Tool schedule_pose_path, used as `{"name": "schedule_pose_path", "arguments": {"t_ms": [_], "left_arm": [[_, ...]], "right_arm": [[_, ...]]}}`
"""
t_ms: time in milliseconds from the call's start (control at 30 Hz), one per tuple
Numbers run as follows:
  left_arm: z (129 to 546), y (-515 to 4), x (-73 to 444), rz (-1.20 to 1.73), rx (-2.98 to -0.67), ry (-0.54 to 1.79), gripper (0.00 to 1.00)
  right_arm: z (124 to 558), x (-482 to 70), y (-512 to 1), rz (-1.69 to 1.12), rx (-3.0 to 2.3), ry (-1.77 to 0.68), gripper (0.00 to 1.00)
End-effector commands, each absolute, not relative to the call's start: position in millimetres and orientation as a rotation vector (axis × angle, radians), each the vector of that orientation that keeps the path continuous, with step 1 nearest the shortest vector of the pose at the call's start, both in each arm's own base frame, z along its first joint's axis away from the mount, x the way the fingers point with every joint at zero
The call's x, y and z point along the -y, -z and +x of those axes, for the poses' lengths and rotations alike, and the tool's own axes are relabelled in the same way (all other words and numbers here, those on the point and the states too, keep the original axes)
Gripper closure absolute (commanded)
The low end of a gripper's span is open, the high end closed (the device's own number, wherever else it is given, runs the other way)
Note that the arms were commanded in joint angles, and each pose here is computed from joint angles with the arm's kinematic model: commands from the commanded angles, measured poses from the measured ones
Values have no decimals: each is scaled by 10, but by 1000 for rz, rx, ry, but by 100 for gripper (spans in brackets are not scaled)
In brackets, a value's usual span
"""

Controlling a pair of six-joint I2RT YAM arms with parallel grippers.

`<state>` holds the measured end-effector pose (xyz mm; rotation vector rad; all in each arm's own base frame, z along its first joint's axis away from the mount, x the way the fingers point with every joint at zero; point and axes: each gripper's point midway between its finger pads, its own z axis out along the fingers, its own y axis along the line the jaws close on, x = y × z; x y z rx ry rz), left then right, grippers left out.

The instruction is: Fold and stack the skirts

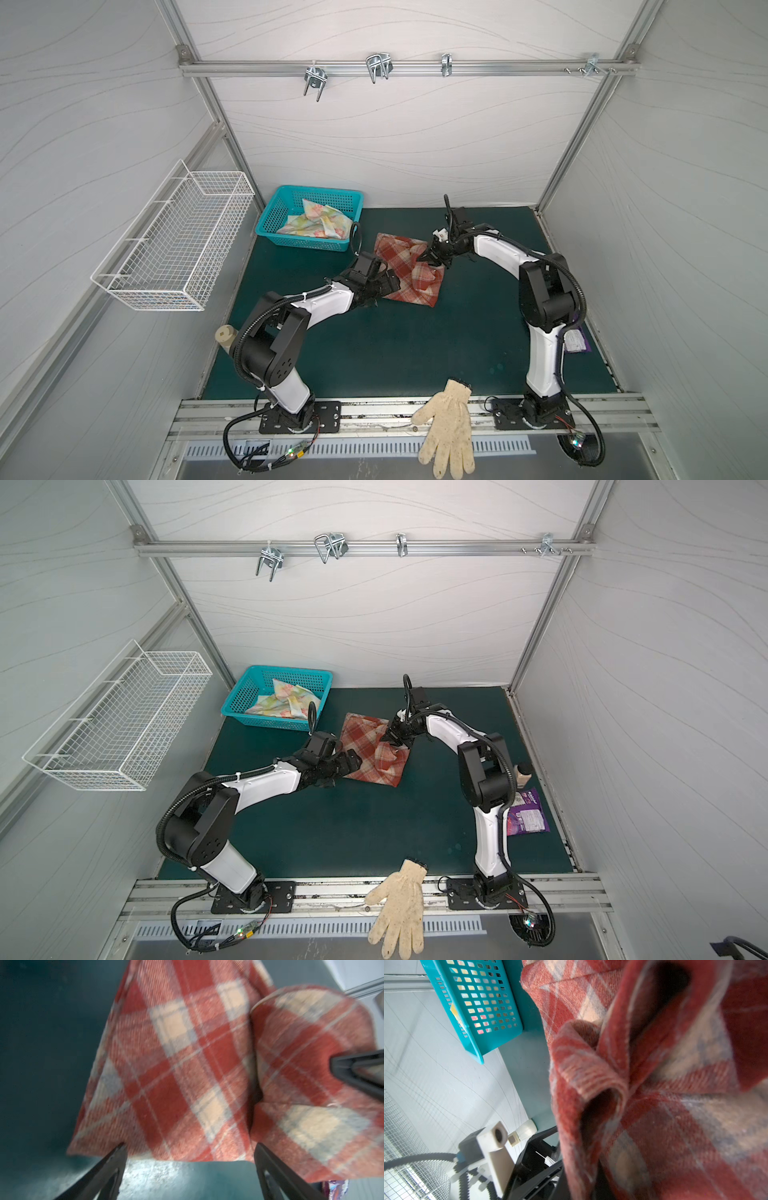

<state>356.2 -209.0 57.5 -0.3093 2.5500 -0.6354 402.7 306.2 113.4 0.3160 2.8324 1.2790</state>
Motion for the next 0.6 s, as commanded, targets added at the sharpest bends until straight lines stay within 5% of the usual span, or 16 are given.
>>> {"name": "schedule_pose_path", "arguments": {"t_ms": [0, 567], "left_arm": [[3628, -489, 2093, -310, -2537, 621, 4], [3597, -106, 2037, -350, -2602, 590, 4]], "right_arm": [[4068, -3168, -1141, 334, -2802, -1338, 90], [4209, -3334, -1233, 377, -2723, -1406, 81]]}}
